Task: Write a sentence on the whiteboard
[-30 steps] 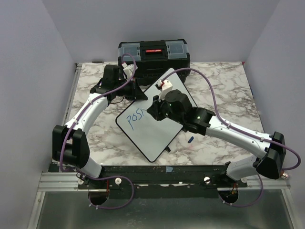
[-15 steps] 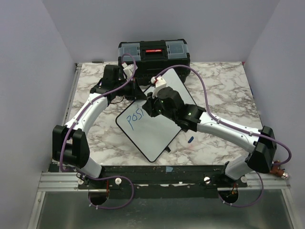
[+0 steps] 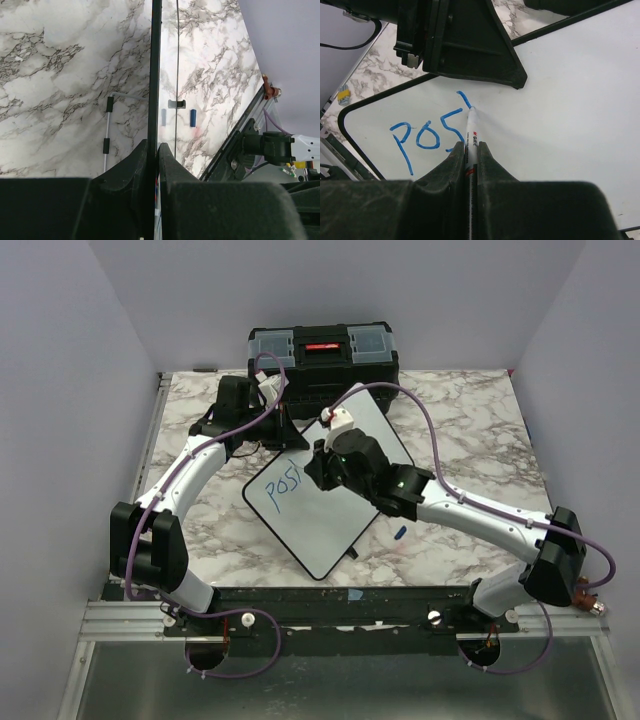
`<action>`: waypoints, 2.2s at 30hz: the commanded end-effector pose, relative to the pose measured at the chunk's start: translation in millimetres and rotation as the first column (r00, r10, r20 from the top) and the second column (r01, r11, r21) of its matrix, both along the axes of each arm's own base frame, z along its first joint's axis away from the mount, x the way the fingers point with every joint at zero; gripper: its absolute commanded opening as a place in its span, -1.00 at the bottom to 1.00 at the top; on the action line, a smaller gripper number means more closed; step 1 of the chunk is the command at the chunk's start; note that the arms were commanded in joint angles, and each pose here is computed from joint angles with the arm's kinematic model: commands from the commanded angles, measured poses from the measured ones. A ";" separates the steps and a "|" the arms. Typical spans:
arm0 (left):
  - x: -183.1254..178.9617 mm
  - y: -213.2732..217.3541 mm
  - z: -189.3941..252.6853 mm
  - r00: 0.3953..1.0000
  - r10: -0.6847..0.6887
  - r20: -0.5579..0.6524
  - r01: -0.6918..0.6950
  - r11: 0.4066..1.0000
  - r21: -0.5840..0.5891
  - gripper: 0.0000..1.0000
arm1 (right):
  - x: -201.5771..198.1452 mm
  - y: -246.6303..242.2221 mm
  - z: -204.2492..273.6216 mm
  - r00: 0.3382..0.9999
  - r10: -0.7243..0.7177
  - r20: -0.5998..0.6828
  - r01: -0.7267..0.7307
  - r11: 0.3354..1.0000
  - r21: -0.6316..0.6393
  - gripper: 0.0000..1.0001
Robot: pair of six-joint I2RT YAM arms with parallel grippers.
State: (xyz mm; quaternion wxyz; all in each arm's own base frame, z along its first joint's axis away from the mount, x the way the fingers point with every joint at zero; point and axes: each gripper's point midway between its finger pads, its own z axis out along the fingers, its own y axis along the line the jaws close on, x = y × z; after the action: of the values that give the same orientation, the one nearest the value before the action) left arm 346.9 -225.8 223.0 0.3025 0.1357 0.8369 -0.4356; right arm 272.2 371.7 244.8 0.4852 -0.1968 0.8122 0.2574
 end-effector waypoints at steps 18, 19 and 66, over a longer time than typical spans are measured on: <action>8.1 1.6 24.9 0.991 0.008 0.134 -0.008 1.000 0.002 -1.00 | -2.0 -25.8 9.0 0.997 -0.079 0.024 0.078 0.996 0.044 -0.99; 7.9 1.8 25.0 0.991 0.008 0.133 -0.009 1.000 0.002 -1.00 | -1.6 -24.6 7.6 0.997 -0.076 0.022 0.075 0.996 0.041 -0.99; 9.0 -0.2 24.5 0.991 0.001 0.136 -0.001 1.000 0.001 -1.00 | 25.2 -19.4 -0.6 0.989 -0.143 0.025 0.144 0.989 -0.033 -0.99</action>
State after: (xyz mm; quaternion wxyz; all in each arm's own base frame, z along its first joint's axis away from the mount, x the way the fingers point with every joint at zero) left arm 346.9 -225.9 223.2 0.3027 0.1357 0.8368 -0.4356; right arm 292.7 356.6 246.3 0.5092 -0.1491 0.8177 0.2231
